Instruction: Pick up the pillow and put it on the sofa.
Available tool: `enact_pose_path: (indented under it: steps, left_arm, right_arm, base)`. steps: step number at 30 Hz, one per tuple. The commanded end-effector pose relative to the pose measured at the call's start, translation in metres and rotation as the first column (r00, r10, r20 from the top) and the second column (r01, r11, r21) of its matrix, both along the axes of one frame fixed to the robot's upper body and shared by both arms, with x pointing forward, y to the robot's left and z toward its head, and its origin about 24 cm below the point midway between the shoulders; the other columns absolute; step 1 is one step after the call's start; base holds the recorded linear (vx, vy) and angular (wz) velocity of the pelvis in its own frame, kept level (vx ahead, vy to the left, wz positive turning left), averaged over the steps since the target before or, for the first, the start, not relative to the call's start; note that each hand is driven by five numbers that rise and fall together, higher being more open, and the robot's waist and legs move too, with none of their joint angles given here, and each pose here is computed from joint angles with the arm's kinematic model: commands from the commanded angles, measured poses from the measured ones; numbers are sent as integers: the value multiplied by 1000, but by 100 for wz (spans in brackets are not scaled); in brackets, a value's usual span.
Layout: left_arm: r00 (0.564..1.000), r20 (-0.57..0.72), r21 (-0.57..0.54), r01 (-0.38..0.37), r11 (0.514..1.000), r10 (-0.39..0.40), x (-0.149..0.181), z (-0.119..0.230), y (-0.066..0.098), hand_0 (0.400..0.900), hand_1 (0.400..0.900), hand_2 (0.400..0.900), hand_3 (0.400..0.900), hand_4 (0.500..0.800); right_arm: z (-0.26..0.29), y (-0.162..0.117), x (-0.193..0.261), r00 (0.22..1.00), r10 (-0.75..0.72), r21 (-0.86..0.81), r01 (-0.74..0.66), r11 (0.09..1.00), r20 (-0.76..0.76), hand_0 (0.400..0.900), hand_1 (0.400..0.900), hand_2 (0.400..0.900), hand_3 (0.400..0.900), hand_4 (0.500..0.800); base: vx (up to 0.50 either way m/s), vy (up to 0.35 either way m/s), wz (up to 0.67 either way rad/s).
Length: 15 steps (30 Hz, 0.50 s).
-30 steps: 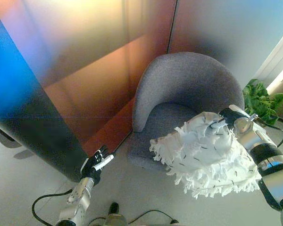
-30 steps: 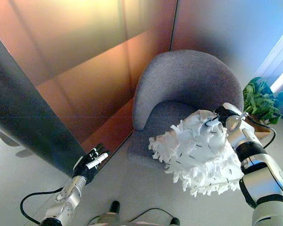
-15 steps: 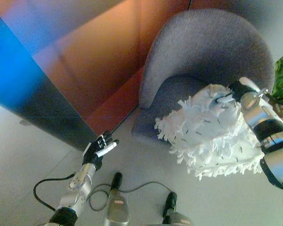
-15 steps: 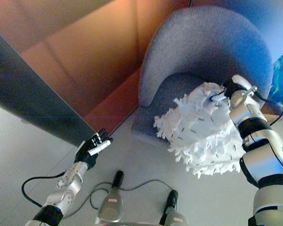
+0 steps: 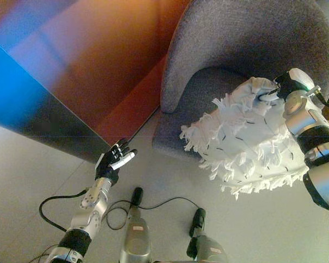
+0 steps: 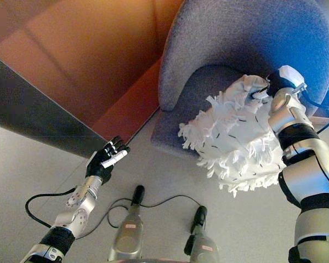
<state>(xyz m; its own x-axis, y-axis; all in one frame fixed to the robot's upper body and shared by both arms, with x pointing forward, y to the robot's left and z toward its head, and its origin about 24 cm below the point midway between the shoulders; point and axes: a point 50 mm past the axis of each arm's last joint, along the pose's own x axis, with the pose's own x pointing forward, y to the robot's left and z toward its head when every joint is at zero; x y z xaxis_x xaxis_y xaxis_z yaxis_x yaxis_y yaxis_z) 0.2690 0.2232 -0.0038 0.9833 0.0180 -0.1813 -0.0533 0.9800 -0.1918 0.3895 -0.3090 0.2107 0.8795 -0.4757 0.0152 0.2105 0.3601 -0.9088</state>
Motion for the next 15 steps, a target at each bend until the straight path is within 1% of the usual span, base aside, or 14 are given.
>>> enact_pose_path:
  steps: [1,15]
  left_arm:
    - [972,216,29,92,995,-96,15,41,-12,900,900,900,900,800]
    - [969,219,34,110,993,-115,15,43,-11,900,900,900,900,800]
  right_arm:
    - [117,-18,-19,920,-75,-220,171,960,384,900,900,900,900,800]
    - [109,-30,-22,933,-109,-206,188,960,342,900,900,900,900,800]
  base:
    - [0,0,0]
    - [0,0,0]
